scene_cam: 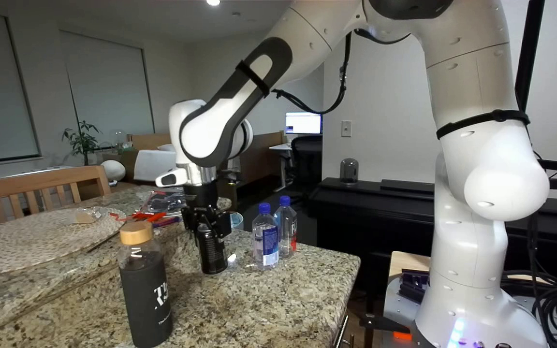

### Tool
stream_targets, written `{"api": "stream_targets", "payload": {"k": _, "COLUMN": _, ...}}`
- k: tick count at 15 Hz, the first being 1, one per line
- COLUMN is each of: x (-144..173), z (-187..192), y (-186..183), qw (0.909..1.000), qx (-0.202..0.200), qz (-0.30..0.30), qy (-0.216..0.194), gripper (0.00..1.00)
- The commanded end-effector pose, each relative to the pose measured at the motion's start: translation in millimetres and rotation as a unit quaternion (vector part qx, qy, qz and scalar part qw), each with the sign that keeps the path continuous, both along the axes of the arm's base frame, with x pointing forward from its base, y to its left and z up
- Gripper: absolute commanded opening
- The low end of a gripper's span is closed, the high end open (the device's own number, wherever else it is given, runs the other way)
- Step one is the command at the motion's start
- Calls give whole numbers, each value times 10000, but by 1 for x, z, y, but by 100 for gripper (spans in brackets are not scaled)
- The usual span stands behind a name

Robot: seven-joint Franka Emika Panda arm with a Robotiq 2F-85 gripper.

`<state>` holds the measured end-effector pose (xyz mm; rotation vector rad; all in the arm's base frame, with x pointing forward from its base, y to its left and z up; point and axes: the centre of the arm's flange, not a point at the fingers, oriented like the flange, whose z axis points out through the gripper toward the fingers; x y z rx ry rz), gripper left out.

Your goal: Move the left transparent bottle to the right, the move the can to the left

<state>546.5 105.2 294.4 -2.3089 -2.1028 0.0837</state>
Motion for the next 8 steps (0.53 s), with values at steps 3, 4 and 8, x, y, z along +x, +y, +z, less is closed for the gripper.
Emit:
{"api": "stream_targets", "payload": {"k": 3, "x": -33, "z": 38, "y": 23, "qw": 9994, "qx": -288, "qz": -203, "qy": -63, "gripper": 47}}
{"api": "stream_targets", "payload": {"k": 4, "x": -39, "z": 41, "y": 28, "qw": 9992, "qx": -317, "qz": -226, "qy": -50, "gripper": 47}}
{"api": "stream_targets", "payload": {"k": 8, "x": -65, "z": 49, "y": 46, "qw": 9986, "qx": -455, "qz": -274, "qy": 63, "gripper": 47}}
